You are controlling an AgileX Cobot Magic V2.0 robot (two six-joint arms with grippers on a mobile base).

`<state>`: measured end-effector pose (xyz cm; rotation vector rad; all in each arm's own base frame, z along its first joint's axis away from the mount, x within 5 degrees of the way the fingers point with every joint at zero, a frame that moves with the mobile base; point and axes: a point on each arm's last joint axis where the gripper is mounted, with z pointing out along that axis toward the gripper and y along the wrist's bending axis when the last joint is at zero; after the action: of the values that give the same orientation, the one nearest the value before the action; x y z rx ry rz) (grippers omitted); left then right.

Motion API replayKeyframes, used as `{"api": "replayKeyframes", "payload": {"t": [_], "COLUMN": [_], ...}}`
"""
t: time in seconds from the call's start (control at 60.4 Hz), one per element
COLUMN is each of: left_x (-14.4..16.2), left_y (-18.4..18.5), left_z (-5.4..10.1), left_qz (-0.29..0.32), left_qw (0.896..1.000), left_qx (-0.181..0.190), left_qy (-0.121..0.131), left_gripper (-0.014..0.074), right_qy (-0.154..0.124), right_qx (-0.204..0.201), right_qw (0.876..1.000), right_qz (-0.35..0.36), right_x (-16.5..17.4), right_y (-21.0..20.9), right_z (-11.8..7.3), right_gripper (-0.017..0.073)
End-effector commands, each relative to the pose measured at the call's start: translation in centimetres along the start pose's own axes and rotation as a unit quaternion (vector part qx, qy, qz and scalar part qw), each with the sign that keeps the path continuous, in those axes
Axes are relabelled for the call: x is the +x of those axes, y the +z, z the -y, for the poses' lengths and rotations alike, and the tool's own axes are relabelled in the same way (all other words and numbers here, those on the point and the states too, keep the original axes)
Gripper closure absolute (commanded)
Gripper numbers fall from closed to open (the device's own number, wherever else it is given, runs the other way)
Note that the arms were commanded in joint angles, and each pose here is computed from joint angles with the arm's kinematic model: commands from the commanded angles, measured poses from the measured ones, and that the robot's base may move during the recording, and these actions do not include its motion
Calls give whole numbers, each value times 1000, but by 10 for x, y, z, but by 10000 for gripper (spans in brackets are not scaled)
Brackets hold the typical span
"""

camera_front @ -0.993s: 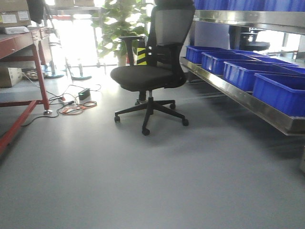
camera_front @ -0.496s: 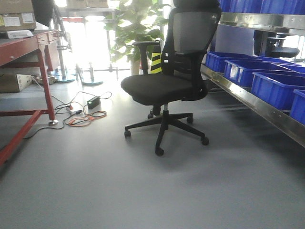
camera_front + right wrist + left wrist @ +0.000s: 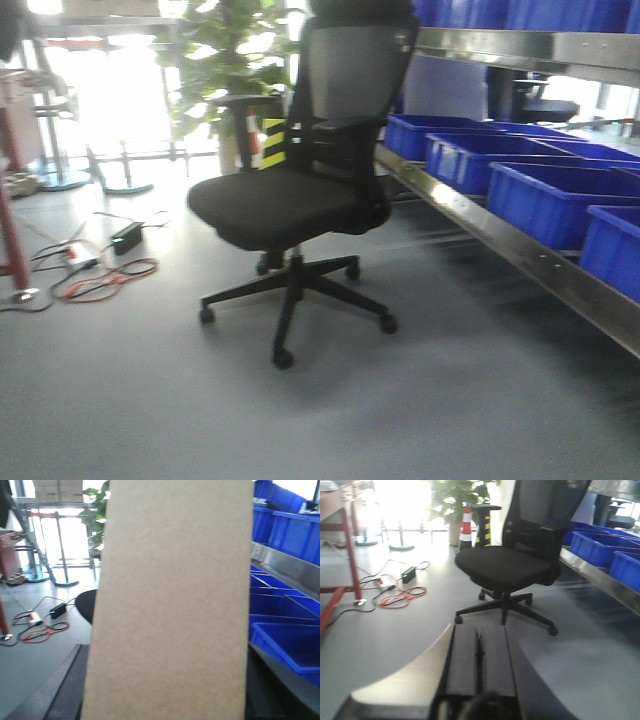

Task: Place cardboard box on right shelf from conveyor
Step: 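Drive toward the steel shelf rack with blue bins, box held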

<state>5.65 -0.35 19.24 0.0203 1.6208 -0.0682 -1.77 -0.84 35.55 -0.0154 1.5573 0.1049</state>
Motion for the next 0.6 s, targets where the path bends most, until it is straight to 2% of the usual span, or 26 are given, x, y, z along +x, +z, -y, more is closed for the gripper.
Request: {"api": "replayKeyframes", "payload": {"t": [0.0, 0.579], "left_x": [-5, -5], "left_y": [-1, -1], "left_z": [0, 0], "left_qz": [46, 46], "left_qw": [999, 999], "left_qx": [0, 0], "left_qy": [-3, -3], "left_gripper": [709, 710], "right_qy": [-9, -9], "right_qx": [-1, -1], "right_qw": [998, 998], "right_qz": [56, 56], "right_x": [-16, -16], "right_y": [-1, -1], "right_z": [-1, -1], "right_gripper": [388, 388]}}
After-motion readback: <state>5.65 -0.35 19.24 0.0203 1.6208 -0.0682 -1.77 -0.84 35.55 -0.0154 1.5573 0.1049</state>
